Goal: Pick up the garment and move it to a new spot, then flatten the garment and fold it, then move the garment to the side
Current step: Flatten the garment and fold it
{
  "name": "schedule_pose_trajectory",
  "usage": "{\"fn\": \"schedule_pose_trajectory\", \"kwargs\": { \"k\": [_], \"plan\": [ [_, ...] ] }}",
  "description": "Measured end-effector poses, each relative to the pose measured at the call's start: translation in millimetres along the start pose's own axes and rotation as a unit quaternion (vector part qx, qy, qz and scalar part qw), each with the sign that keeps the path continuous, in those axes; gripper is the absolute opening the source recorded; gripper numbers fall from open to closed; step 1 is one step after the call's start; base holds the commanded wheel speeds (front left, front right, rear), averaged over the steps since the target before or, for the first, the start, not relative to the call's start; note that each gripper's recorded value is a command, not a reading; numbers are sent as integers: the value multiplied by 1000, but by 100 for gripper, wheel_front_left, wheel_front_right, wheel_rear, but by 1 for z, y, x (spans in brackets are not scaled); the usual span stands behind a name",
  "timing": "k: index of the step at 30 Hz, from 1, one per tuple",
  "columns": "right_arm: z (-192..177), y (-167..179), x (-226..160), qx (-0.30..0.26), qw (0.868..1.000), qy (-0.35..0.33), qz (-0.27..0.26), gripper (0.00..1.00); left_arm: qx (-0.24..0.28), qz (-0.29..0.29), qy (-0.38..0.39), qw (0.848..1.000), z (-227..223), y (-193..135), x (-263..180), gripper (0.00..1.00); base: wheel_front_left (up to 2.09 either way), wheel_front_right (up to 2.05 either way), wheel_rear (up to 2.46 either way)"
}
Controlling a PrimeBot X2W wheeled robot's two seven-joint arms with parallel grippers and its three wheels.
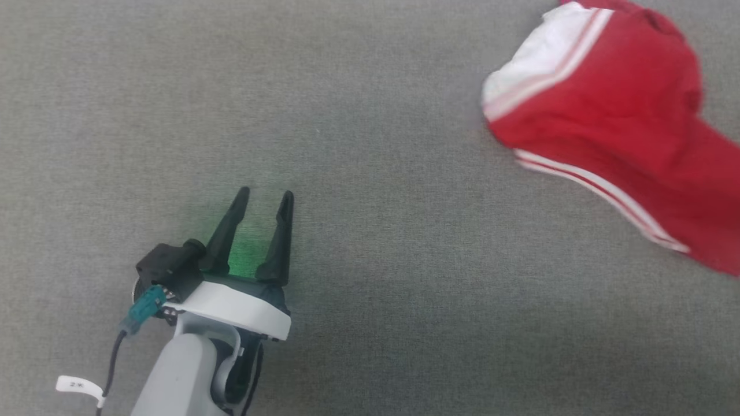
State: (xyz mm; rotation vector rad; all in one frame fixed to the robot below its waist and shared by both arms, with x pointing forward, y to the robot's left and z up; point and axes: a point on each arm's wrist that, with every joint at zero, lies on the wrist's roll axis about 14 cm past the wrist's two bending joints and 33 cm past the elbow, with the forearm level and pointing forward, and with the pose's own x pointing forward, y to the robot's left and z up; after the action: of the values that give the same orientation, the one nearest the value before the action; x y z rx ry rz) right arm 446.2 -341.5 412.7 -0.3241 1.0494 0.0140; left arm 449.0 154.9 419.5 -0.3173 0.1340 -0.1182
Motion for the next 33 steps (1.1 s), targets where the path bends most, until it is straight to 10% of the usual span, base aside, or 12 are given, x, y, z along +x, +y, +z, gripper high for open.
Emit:
{"fn": "schedule_pose_trajectory", "kwargs": {
  "k": [13,15,16,28,33],
  "plan": [
    [-51,-64,16,86,990,9,-113,0,27,-16,17,999,-7,6,7,100,0,0,0],
    [-48,-66,17,97,988,-14,-121,44,35,-28,16,999,-5,2,10,100,0,0,0],
    [-46,-67,16,101,987,-28,-124,97,40,-35,14,998,-2,0,12,100,0,0,0],
    [-43,-59,-17,201,946,-216,-136,100,160,-239,-19,958,44,-83,69,100,0,0,0],
    [-29,-46,-45,229,916,-305,-127,100,153,-319,106,929,30,-145,94,100,0,0,0]
  ]
}}
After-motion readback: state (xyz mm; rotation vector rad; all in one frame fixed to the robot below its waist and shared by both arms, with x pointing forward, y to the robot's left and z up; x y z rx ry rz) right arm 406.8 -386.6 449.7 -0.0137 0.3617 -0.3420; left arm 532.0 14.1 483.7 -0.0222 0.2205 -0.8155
